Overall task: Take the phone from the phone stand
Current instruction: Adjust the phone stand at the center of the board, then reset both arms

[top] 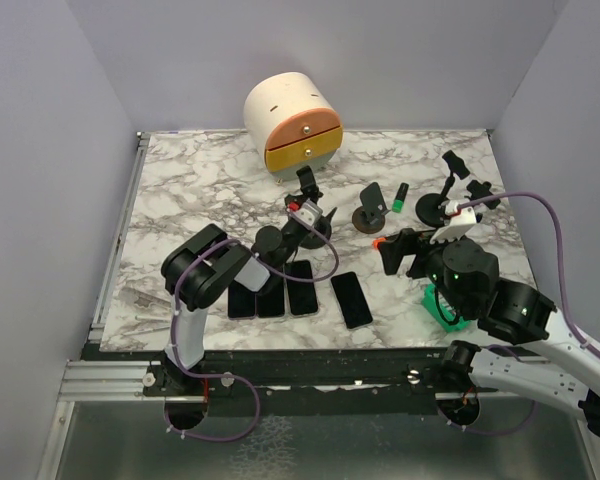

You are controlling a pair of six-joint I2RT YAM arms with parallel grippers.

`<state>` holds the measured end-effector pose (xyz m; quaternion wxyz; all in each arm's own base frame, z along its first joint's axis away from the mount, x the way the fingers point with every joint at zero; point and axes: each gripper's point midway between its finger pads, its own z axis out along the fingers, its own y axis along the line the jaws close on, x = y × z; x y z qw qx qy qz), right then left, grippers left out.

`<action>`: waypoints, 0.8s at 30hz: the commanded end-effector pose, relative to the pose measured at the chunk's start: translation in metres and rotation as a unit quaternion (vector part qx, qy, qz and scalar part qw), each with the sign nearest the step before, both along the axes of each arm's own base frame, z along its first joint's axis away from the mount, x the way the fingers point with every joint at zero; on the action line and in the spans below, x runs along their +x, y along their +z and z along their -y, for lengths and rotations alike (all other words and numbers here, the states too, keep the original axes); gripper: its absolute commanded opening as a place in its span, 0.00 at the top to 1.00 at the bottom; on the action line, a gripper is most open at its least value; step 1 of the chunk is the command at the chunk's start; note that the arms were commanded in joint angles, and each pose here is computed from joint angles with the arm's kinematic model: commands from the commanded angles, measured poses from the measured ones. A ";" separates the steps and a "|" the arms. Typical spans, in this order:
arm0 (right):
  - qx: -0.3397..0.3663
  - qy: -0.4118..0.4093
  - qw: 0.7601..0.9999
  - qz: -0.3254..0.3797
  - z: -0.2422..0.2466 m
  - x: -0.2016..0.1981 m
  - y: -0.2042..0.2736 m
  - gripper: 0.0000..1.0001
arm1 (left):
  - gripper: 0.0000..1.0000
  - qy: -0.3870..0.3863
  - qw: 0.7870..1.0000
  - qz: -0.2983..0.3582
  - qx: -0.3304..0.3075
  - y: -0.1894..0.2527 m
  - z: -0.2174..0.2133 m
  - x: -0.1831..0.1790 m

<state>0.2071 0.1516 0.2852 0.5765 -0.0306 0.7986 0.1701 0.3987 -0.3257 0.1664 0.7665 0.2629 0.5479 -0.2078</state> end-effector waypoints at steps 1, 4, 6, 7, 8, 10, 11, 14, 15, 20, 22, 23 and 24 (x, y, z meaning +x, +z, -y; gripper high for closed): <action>0.003 0.014 1.000 -0.002 -0.007 -0.001 -0.004 0.06 | 0.15 0.012 0.995 0.060 -0.080 0.049 -0.021 -0.024; 0.004 0.020 1.000 -0.004 -0.009 -0.001 -0.004 0.06 | 0.01 0.017 0.995 0.052 -0.081 0.053 -0.028 -0.036; 0.007 0.023 1.000 -0.006 -0.011 -0.002 -0.005 0.05 | 0.01 0.020 0.996 0.042 -0.082 0.055 -0.034 -0.046; 0.008 0.026 1.000 -0.006 -0.012 -0.003 -0.006 0.05 | 0.01 0.019 0.995 0.042 -0.086 0.062 -0.037 -0.053; 0.011 0.028 1.000 -0.006 -0.012 -0.003 -0.006 0.05 | 0.01 0.017 0.996 0.038 -0.084 0.064 -0.040 -0.059; 0.017 0.033 0.999 -0.004 -0.014 -0.004 -0.004 0.05 | 0.01 0.021 0.996 0.020 -0.088 0.068 -0.047 -0.072; 0.020 0.036 0.999 -0.003 -0.014 -0.005 -0.003 0.05 | 0.01 0.022 0.996 0.005 -0.091 0.069 -0.051 -0.079; 0.027 0.044 0.999 0.001 -0.015 -0.007 0.001 0.03 | 0.01 0.028 0.989 -0.092 -0.111 0.065 -0.064 -0.096; 0.029 0.045 0.999 0.002 -0.015 -0.008 0.003 0.03 | 0.01 0.038 0.982 -0.143 -0.116 0.060 -0.070 -0.100; 0.039 0.041 0.998 0.016 -0.014 -0.006 0.018 0.01 | 0.01 0.153 0.924 -0.320 -0.140 0.060 -0.122 -0.119; 0.043 0.029 0.998 0.022 -0.012 -0.003 0.025 0.00 | 0.01 0.164 0.919 -0.332 -0.134 0.067 -0.138 -0.133; 0.044 0.018 0.999 0.023 -0.010 0.000 0.028 0.00 | 0.01 0.165 0.917 -0.332 -0.144 0.072 -0.145 -0.139; 0.044 0.006 0.999 0.024 -0.008 0.002 0.030 0.00 | 0.01 0.194 0.905 -0.336 -0.172 0.073 -0.160 -0.141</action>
